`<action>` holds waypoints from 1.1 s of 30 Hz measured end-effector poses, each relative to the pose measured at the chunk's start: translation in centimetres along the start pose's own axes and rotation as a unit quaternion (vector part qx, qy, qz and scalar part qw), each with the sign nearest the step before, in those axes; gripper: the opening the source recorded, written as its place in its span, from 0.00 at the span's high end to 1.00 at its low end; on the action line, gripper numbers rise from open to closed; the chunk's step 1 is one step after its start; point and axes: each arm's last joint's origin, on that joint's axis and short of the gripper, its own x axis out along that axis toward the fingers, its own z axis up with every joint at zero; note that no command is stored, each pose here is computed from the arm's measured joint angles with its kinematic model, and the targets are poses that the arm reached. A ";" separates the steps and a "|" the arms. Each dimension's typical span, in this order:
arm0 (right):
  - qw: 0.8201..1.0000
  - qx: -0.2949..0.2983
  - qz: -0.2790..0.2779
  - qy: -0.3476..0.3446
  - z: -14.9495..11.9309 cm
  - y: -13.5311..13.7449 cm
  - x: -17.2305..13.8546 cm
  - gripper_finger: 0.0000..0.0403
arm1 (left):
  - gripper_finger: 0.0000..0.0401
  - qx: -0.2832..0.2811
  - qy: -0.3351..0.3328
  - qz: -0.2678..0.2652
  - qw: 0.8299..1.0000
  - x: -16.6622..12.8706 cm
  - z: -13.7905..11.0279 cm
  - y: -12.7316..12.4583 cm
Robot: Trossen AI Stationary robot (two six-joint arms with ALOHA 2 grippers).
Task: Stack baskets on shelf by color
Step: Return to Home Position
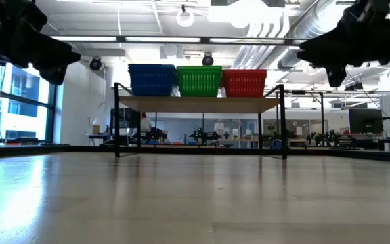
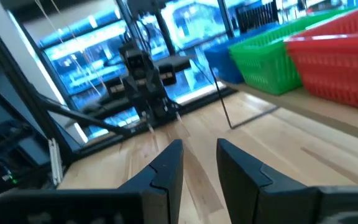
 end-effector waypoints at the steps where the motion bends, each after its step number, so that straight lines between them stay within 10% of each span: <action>1: 1.000 0.000 0.004 -0.010 -0.2 -0.1 -0.3 0.79 | 0.72 0.005 0.000 0.000 1.000 0.0 0.0 0.0; 18: 0.986 -0.096 0.097 -0.094 0.2 -0.4 -2.7 0.79 | 0.72 0.063 0.004 0.018 0.998 0.0 -0.1 0.1; 33: 0.996 -0.024 0.088 0.015 -0.3 -1.3 -3.6 0.79 | 0.72 0.063 0.006 0.017 0.998 0.1 -0.1 0.1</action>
